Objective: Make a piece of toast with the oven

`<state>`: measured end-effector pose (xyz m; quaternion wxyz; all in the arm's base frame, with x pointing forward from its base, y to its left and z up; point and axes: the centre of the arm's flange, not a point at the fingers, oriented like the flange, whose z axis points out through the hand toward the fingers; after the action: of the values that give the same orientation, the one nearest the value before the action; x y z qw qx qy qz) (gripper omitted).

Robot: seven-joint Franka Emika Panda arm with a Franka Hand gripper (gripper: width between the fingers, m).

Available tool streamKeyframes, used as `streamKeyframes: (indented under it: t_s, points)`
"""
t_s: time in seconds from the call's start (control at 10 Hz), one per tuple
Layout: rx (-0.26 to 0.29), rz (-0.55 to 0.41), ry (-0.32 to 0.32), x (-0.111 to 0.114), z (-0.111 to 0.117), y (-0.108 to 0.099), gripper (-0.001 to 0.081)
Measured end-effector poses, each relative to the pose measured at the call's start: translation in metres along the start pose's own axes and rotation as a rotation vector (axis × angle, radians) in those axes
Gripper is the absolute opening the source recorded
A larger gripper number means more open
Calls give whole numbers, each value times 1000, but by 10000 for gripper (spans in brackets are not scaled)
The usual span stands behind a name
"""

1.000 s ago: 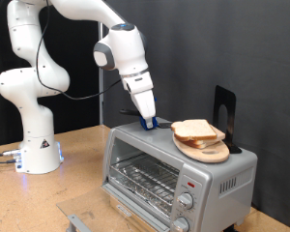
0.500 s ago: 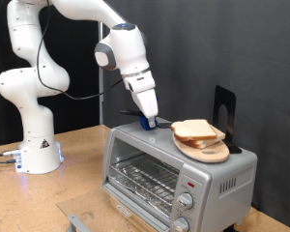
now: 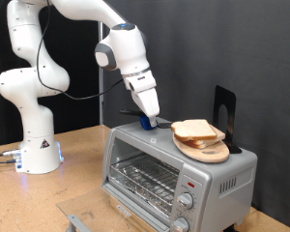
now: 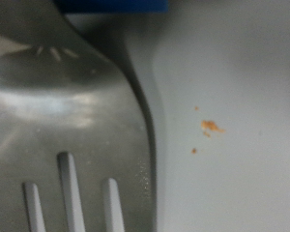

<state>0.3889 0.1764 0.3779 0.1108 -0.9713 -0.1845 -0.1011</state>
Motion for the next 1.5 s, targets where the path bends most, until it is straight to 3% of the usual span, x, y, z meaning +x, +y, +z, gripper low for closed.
streamKeyframes:
  t_s: [1.5]
  points:
    - [-5, -5, -11, -4, 1, 0, 806]
